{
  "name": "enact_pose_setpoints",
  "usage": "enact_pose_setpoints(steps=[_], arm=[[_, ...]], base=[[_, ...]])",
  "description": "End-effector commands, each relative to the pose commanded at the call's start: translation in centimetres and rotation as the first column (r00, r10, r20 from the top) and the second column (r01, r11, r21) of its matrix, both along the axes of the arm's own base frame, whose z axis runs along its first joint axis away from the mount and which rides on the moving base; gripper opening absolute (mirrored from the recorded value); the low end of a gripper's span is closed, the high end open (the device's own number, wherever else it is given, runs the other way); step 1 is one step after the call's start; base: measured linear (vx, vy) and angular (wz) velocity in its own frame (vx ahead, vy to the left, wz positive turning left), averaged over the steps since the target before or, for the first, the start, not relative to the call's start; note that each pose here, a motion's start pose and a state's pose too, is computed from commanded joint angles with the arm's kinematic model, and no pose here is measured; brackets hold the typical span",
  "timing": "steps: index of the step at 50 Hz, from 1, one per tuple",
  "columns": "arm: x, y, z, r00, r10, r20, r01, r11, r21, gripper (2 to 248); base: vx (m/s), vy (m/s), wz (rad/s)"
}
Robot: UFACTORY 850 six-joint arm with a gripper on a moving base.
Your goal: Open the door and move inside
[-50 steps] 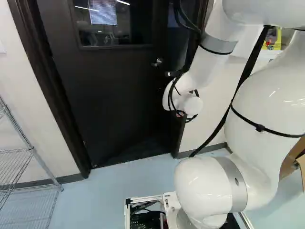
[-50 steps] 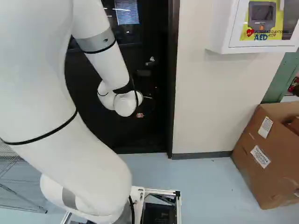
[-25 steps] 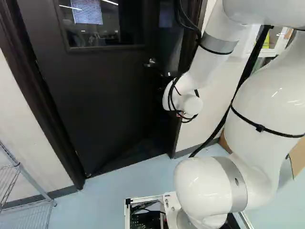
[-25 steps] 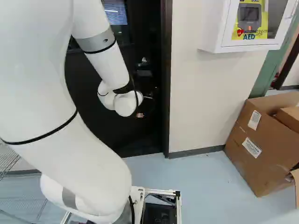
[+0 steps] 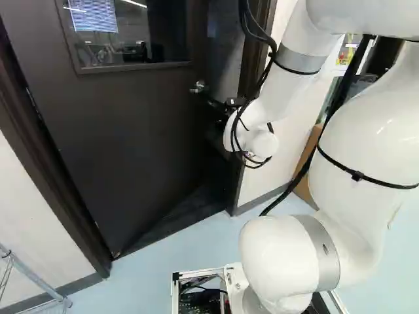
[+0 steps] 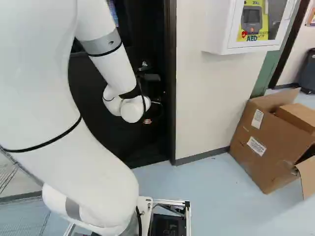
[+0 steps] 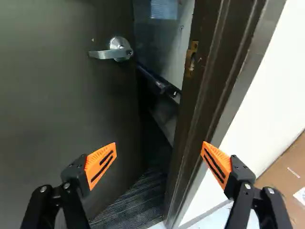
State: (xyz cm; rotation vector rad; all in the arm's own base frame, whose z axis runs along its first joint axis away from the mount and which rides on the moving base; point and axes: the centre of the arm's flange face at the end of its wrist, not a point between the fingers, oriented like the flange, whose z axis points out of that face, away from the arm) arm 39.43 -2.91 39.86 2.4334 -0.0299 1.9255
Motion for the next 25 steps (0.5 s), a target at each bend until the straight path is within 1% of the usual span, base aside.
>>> enact_pose_setpoints(steps=[11, 18, 25], arm=[[0.0, 0.0, 0.0, 1.0, 0.0, 0.0, 0.0, 1.0, 0.0, 247], [0.0, 0.0, 0.0, 1.0, 0.0, 0.0, 0.0, 1.0, 0.0, 247], [0.0, 0.0, 0.0, 1.0, 0.0, 0.0, 0.0, 1.0, 0.0, 247]], base=[[0.004, 0.096, -0.232], [0.026, 0.094, -0.058], [0.031, 0.126, -0.017]])
